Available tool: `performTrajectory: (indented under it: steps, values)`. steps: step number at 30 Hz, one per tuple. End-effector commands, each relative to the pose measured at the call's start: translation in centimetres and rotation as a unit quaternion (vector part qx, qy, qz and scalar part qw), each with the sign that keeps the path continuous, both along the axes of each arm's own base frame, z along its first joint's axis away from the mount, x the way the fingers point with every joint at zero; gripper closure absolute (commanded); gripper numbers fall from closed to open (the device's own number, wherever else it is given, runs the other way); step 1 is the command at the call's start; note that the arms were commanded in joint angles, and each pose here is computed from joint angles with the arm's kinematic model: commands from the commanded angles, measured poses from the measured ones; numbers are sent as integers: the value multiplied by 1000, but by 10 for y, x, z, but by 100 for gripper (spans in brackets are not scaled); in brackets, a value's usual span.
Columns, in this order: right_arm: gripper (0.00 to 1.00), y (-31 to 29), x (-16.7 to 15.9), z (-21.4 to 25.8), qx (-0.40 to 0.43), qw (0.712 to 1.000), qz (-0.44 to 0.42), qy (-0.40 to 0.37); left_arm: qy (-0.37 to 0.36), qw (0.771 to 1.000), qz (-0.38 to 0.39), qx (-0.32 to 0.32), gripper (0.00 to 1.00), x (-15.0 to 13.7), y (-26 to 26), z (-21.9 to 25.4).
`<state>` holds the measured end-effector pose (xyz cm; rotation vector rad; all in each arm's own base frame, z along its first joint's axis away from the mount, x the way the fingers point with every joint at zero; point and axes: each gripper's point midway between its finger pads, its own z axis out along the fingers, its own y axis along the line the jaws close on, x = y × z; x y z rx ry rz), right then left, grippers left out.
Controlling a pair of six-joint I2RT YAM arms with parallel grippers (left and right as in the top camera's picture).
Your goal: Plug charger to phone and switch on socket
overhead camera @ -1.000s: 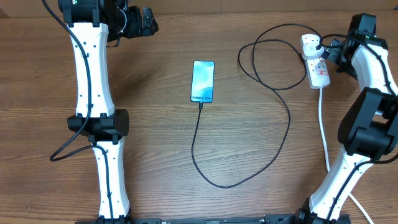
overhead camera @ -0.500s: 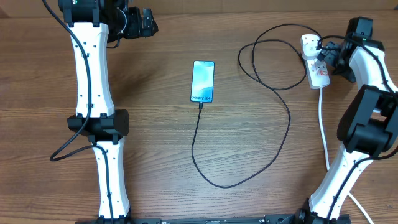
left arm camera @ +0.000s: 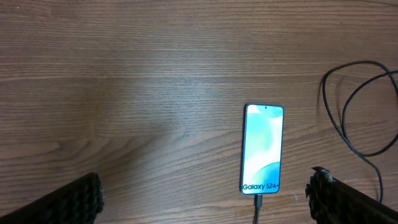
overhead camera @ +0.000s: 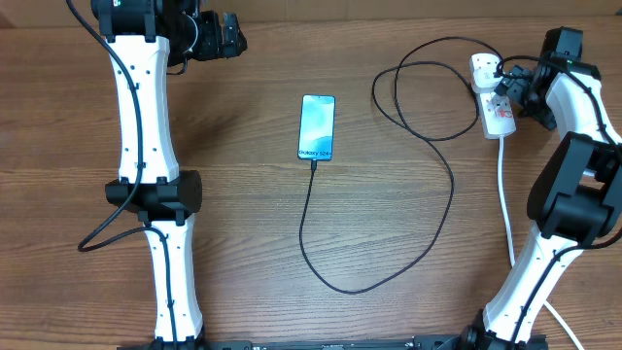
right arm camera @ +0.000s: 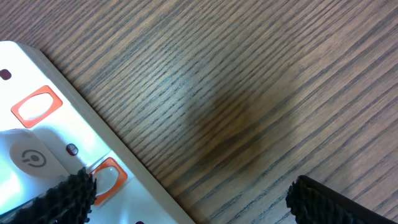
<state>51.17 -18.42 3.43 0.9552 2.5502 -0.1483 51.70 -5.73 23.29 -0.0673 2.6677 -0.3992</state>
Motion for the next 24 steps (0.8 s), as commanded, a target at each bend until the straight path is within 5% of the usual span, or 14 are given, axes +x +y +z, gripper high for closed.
performTrajectory:
  steps: [1,24]
  values:
    - [0,0,1,-3,5,1000,-3,-3,-5,1000,-8,7,0,0,0,2]
    - [0,20,2,-34,70,998,6,5,-5,1000,-8,8,0,0,0,2]
